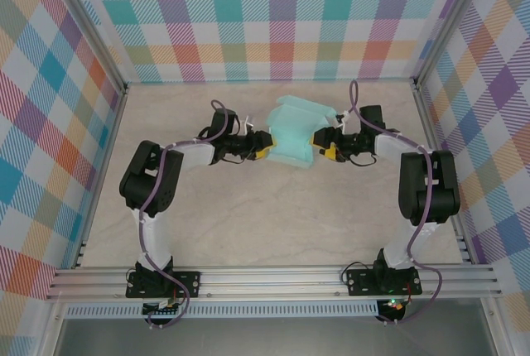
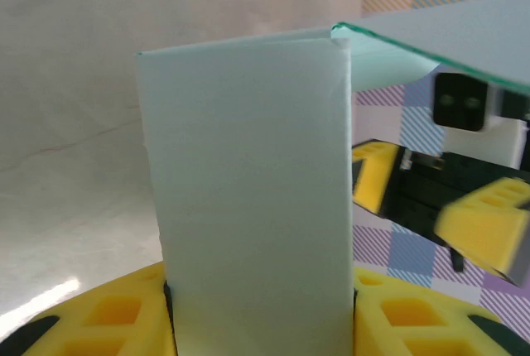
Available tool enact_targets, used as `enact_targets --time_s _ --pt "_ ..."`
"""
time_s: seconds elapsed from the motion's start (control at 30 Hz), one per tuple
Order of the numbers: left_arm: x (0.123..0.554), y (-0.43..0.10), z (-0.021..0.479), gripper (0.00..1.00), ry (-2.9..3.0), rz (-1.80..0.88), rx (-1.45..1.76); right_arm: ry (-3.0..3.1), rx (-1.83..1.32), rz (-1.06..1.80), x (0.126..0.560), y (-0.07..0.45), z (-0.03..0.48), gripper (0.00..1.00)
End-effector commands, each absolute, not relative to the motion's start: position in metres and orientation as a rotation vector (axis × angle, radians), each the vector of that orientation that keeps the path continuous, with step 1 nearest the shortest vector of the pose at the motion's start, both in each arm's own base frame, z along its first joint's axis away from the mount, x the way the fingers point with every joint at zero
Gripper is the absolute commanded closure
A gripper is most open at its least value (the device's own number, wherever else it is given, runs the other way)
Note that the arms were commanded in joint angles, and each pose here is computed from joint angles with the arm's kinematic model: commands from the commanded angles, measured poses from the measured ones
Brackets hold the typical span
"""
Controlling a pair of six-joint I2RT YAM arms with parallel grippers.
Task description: Fold the paper box
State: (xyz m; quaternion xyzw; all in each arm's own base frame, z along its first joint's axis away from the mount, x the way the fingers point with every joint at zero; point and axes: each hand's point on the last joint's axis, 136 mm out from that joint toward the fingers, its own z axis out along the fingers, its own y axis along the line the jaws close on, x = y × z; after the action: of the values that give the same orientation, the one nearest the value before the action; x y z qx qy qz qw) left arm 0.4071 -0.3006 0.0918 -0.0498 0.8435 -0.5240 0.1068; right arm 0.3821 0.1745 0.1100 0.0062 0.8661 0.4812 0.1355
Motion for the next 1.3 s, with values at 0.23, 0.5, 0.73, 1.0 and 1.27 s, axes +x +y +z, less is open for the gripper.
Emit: enact_targets --time_s 0.23,0.5,0.73,1.0,1.27 --pt "0.396 -0.282 0.043 0.34 2.593 -1.43 -0.154 2.565 -0.011 1.089 0.381 0.147 0.105 0.22" --pt "0.402 -0.251 0.072 0.09 2.488 -1.4 -0.124 2.26 -0.214 0.817 0.388 0.129 0.151 0.31" --pt "0.408 -0.219 0.127 0.08 2.358 -1.209 -0.037 2.248 -0.347 0.84 0.4 0.138 0.172 0.3" --pt "0.431 -0.209 0.149 0.1 2.258 -0.843 0.285 2.256 -0.296 1.014 0.426 0.154 0.171 0.29" --pt "0.453 -0.229 0.16 0.12 2.149 -0.798 0.401 2.3 -0.23 1.16 0.441 0.165 0.17 0.25"
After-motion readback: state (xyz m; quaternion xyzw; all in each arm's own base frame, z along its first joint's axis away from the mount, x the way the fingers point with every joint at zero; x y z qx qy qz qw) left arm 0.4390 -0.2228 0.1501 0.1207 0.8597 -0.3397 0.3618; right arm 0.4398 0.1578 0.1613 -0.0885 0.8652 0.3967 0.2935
